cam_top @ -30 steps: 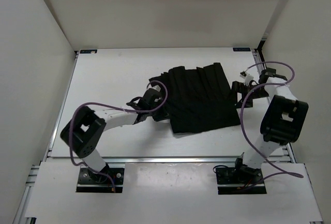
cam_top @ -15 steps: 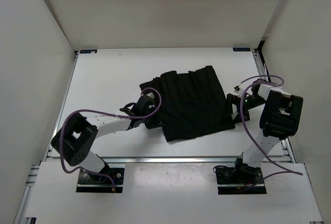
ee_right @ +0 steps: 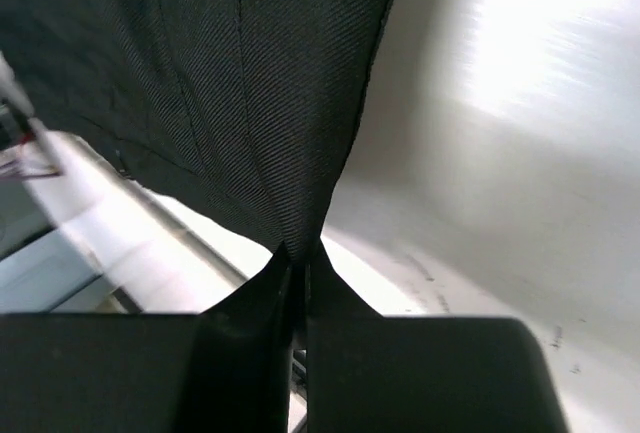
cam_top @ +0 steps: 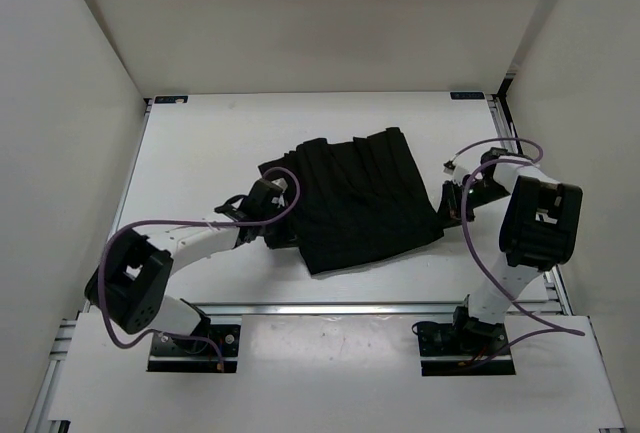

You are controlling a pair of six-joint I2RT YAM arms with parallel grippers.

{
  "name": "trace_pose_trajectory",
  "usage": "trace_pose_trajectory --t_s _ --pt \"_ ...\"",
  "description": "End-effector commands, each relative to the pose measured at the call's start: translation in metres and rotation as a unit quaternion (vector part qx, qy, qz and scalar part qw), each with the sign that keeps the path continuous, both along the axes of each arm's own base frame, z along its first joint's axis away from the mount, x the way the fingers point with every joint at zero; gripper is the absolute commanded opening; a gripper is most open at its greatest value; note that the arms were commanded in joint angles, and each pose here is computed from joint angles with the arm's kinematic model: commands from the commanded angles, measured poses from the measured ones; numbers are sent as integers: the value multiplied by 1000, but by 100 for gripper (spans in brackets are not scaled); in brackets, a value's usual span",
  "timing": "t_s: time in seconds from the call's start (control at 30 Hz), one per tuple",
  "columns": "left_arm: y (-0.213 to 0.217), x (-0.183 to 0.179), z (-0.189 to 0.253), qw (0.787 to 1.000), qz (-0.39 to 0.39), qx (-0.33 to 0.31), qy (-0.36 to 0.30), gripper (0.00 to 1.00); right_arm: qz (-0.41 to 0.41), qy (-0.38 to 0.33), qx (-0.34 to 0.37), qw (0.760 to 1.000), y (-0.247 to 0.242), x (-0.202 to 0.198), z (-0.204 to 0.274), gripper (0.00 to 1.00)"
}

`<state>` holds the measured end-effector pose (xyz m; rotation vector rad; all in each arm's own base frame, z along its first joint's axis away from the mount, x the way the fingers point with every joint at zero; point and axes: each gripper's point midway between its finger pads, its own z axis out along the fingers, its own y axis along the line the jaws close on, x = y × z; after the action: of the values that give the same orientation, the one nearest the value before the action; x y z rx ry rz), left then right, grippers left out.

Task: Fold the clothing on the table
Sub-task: Fold the skirt

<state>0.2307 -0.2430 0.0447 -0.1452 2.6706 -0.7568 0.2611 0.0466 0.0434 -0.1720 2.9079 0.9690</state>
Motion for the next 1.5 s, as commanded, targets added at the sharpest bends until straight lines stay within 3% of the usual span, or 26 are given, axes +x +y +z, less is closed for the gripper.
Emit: trace_pose_trajectory --t_s 0.0,0.1,0.2,0.27,0.3,0.37,0.4,0.43,0.47,0.5,0.6,0.67,0.7,0.73,0.77,0.83,0.87,0.93,1.07,1.23,1.47 --pt "17 -16 18 999 -42 -12 10 0 28 -45 85 995 18 0 44 0" --pt "24 -18 27 997 -21 -73 13 0 48 -70 108 991 32 4 64 0" --pt "35 31 68 988 39 -138 -61 0 52 -136 121 982 52 39 100 1" --pt "47 89 114 976 71 -175 -113 0 67 -185 123 973 72 68 128 0" --pt "44 104 113 977 60 -182 -99 0 65 -222 120 966 76 92 148 0" --pt "27 167 168 970 22 -195 -143 0 83 -265 143 950 98 115 185 0" --pt "19 195 227 956 -1 -196 -218 0 86 -300 159 937 106 130 211 0" --pt "15 211 229 958 1 -189 -217 0 84 -341 174 920 112 145 240 0" --pt "7 233 276 941 -10 -191 -278 0 72 -373 186 906 112 157 264 0" --pt "1 240 324 921 -24 -195 -336 0 64 -393 197 896 110 160 283 0" --pt "6 245 366 899 -16 -171 -402 0 35 -428 215 877 98 168 309 0" --pt "9 230 339 910 -20 -157 -383 0 37 -399 214 891 92 149 287 0" --pt "12 212 310 919 -26 -151 -362 0 34 -387 208 897 89 144 273 0" --pt "14 194 251 941 -28 -138 -309 0 35 -372 193 907 85 129 250 0" --pt "18 177 263 929 -26 -145 -339 0 40 -344 174 922 82 114 211 0" --pt "27 124 170 958 -10 -129 -258 0 42 -332 133 933 72 89 177 0" --pt "29 106 177 950 -13 -142 -277 0 45 -297 120 946 70 69 144 0" --pt "39 51 99 972 2 -127 -198 0 51 -267 83 959 64 45 112 0" --pt "57 -18 37 982 25 -130 -132 0 69 -167 44 983 55 -14 54 0" --pt "89 -45 14 982 73 -131 -116 0 92 -123 13 988 48 -52 22 0" --pt "106 -50 9 971 125 -157 -126 0 91 -101 -17 991 40 -66 12 3"
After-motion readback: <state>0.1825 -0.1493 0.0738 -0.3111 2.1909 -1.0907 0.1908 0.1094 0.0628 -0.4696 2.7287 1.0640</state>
